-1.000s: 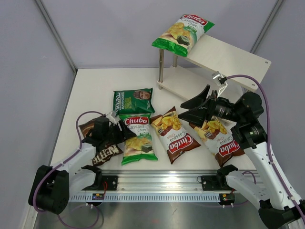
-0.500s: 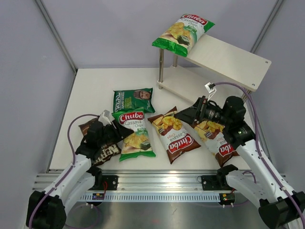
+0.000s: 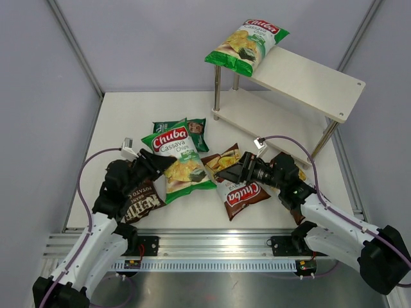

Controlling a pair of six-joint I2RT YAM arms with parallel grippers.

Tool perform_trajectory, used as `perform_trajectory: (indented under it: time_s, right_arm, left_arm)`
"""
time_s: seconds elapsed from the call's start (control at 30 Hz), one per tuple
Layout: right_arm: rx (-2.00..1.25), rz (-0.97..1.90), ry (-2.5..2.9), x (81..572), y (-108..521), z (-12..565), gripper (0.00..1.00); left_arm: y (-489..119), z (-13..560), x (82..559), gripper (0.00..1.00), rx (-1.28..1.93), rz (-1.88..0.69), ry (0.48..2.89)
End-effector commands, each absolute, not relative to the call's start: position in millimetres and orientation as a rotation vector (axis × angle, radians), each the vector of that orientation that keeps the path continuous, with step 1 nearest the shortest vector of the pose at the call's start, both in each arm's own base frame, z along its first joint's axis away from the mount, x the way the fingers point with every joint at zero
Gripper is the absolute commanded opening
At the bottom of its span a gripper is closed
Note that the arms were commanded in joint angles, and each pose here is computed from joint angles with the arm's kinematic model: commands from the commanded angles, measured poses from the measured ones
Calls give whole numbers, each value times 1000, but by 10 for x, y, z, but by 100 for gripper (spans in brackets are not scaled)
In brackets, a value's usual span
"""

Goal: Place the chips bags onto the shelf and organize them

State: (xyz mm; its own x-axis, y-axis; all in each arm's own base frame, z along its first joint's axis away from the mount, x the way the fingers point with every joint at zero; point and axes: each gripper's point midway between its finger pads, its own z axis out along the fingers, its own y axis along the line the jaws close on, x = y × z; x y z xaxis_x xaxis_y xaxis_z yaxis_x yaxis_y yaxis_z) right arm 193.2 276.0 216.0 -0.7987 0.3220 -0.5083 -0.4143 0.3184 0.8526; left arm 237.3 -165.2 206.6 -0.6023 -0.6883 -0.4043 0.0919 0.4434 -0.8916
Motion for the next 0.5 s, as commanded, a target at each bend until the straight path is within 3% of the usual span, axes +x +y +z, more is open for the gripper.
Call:
perform_trajectory:
  time_s: [0.0,0.23,0.47]
  right_arm:
    - [-70,1582,1725,2019,2816,2617,100]
    - [-158,1658,1660,1859,3037,2785,99]
    - [-206,1676,1618,1818,3200,2980,99]
  left_arm:
    - [-1712,2923,2368,3,-459,-1427,1645]
    - [-1797,3401,2278,4,-431,-1582,1477]
    - [-2010,3447,2163,3,-414,-1657,1459]
